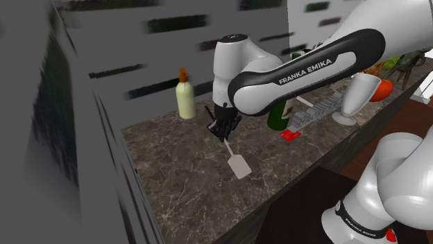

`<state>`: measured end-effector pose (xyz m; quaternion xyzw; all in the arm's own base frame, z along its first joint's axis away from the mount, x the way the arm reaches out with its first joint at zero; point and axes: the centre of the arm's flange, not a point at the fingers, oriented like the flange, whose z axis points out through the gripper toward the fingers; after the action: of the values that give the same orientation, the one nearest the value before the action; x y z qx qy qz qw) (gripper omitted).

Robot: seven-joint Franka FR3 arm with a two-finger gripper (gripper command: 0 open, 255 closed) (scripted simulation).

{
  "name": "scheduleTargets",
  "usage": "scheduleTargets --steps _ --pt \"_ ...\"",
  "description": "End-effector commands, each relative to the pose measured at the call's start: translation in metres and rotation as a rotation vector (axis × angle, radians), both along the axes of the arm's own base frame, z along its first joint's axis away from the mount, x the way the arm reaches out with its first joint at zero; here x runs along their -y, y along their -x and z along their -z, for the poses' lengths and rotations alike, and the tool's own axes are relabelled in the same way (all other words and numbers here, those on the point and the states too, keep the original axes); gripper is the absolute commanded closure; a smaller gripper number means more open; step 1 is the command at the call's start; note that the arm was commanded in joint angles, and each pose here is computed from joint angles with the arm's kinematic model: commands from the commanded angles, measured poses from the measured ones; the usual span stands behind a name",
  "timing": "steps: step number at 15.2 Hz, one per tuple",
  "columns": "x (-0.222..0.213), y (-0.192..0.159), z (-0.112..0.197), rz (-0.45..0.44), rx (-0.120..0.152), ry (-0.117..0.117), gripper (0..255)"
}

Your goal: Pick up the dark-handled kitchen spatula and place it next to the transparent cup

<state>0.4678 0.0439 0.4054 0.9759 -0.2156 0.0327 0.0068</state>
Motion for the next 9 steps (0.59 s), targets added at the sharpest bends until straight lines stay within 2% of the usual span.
scheduleTargets --steps 1,9 --pt "0.001 -0.001 -0.012 0.000 0.000 0.000 255" --pt "0.001 -0.001 -0.055 0.000 0.000 0.000 255"
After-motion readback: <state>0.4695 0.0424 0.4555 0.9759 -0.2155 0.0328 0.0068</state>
